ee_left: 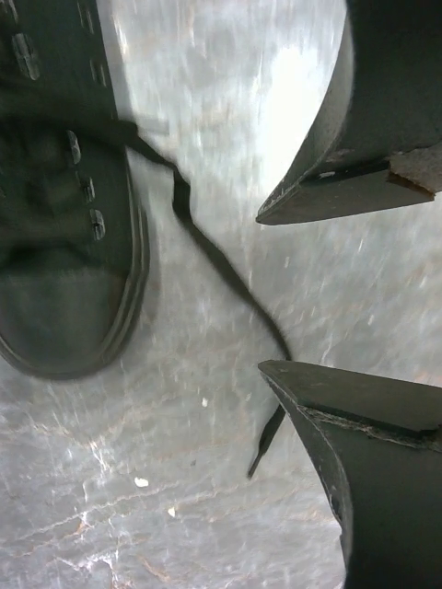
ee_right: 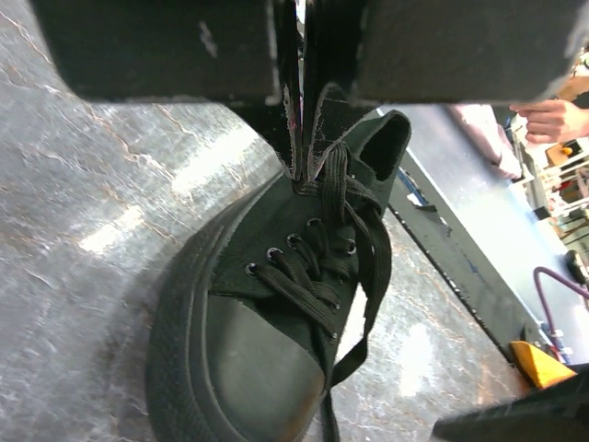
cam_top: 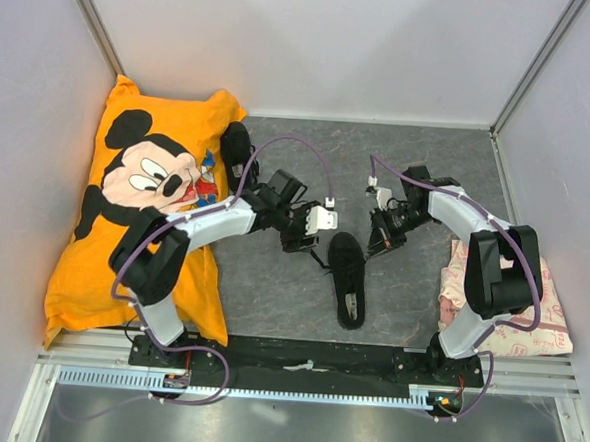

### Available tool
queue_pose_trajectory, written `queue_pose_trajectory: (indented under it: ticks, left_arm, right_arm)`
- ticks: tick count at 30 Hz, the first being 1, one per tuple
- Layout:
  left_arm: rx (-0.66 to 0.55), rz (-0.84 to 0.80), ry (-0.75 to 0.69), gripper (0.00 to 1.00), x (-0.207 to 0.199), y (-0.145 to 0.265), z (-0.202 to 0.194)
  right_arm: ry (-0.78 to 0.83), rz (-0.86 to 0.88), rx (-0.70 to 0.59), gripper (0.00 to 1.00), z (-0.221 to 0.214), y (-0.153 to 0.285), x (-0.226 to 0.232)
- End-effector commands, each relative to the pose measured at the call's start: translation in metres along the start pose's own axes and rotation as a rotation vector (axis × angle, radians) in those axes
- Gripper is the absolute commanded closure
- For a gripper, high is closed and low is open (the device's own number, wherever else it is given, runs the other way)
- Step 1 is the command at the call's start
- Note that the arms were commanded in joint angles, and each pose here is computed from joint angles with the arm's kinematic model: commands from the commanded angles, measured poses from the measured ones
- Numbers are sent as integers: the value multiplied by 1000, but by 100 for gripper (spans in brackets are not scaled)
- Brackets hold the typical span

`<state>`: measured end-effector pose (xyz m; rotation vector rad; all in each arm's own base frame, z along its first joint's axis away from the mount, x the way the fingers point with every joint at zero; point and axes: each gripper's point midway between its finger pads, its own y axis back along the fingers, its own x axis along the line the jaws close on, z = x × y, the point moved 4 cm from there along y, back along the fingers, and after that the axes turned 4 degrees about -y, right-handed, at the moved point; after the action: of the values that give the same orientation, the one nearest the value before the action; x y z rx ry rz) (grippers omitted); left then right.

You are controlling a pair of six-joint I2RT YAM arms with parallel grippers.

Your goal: Tie the shoes

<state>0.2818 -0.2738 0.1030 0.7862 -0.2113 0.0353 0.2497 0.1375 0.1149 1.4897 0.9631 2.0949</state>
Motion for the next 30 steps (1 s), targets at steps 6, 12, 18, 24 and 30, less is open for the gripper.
queue_pose_trajectory:
  ticks: [6,12,18,24,30]
  left_arm:
    - [21,-85,-246,33,27,-24,-13]
    - [97,-166,-300,44,17,-34,-37]
    - [183,-242,-301,79,2,-28,-57]
    - [179,-244,-289,99,-23,1,-57]
    - [171,-236,-246,98,-46,20,-59]
  right_arm:
    - [57,-54,-37,100,12,11,5]
    - [70,-70,-39,100,12,14,6]
    - [83,-91,-32,100,11,16,6]
    - [119,-168,-30,100,8,22,-1]
    - [172,-266,-17,100,-2,34,-8]
